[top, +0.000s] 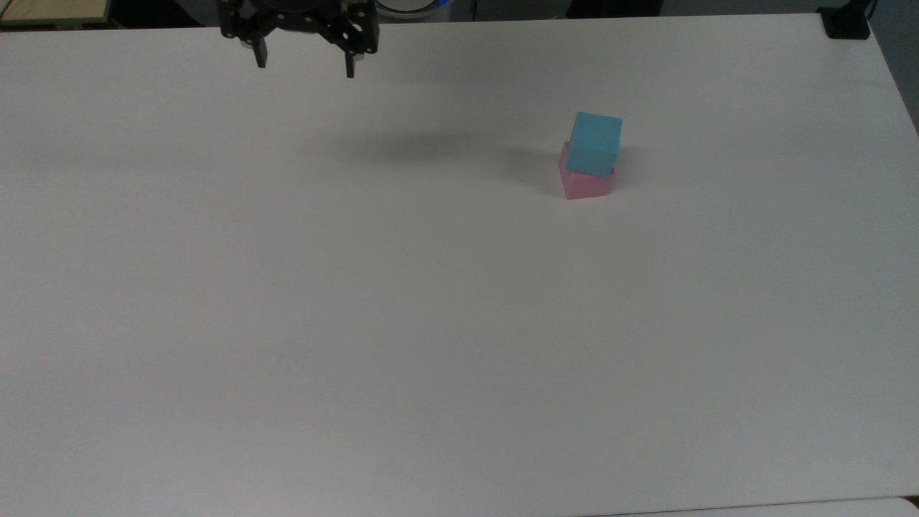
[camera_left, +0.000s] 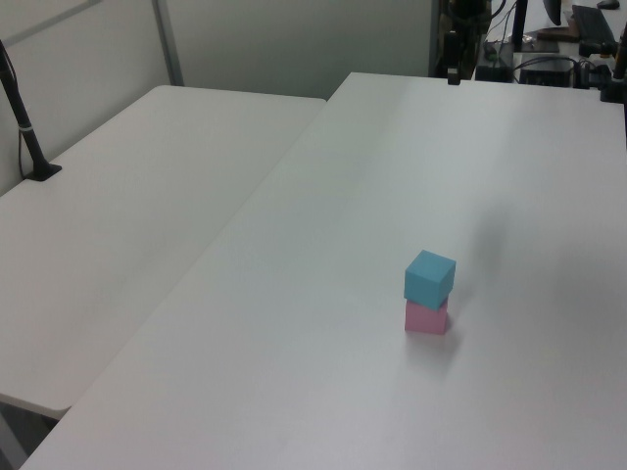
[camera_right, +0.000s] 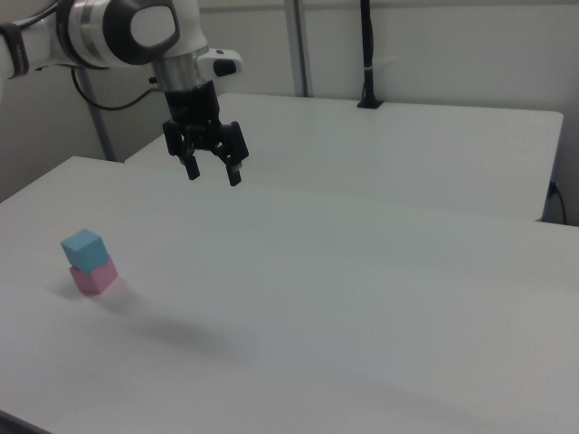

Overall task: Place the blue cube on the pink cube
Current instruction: 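Open the gripper and raise it away from the stacked cubes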

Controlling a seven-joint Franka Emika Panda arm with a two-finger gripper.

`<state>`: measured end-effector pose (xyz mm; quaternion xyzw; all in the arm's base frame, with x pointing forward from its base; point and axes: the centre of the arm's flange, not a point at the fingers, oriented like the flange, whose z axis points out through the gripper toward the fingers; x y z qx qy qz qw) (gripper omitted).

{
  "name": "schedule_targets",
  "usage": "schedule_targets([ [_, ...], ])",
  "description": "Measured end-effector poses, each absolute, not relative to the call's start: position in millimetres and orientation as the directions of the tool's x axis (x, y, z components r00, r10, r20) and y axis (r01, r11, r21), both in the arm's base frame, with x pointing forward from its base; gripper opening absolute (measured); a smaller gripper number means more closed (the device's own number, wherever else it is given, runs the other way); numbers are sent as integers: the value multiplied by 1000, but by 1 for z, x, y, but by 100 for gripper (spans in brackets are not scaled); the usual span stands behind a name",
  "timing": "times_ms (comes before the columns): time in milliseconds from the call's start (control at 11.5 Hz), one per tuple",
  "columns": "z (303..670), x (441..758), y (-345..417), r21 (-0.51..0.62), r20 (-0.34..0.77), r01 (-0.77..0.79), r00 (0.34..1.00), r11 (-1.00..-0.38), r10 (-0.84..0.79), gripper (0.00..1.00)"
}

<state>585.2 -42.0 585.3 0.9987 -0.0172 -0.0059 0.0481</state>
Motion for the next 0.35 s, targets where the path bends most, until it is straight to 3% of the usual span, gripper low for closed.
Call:
schedule_targets([
  [346, 585, 585, -44, 87, -10, -38, 999, -995, -39, 100],
])
